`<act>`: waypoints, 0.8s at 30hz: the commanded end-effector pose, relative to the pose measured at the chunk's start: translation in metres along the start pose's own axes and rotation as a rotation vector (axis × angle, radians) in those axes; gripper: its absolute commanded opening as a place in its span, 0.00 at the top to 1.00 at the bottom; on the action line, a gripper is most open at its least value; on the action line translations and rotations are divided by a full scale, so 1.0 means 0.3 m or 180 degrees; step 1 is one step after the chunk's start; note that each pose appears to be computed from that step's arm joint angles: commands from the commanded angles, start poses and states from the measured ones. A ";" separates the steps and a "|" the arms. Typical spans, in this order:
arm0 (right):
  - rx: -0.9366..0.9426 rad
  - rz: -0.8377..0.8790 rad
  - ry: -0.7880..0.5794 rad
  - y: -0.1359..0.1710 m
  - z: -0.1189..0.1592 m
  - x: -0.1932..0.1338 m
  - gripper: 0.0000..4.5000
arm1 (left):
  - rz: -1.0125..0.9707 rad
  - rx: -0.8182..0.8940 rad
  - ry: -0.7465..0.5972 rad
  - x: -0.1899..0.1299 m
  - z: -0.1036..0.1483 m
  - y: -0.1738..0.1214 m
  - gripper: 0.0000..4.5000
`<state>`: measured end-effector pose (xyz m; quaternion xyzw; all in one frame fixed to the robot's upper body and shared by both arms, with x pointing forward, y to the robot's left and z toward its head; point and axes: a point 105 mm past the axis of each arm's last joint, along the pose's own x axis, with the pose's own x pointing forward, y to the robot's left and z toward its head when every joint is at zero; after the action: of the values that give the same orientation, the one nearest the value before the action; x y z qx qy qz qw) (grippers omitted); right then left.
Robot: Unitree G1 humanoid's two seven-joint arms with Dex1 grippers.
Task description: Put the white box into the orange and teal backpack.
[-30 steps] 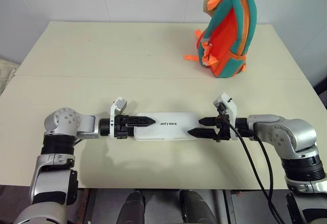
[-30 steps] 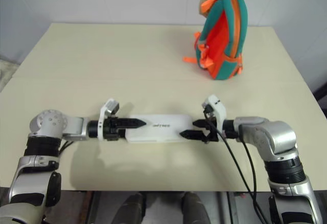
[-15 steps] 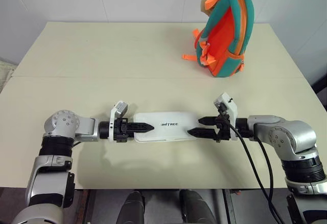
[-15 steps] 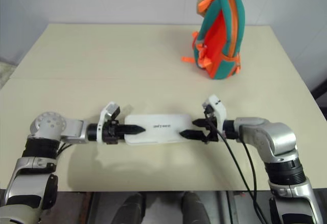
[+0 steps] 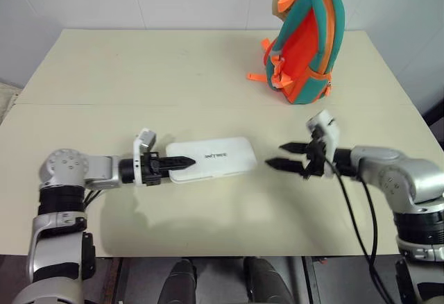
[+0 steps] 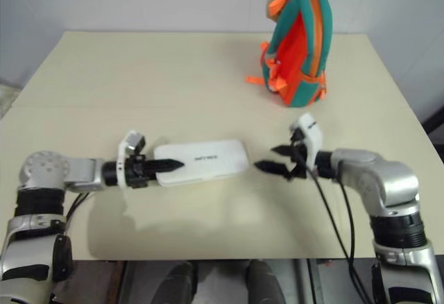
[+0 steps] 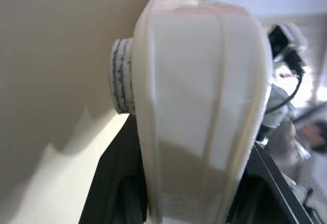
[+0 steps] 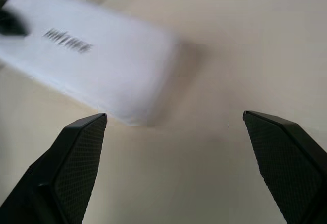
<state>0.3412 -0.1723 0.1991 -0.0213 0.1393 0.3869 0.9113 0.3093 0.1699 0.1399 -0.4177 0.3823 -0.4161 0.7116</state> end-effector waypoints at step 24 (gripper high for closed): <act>-0.0588 -0.2090 -0.0863 -0.399 0.349 0.138 0.13 | 0.0094 0.0269 -0.0299 -0.005 -0.050 0.045 0.71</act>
<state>0.4769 -0.2072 0.2760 -0.0592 -0.0233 0.1050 0.9924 0.2991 0.1677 0.1276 -0.4129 0.3314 -0.4202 0.7370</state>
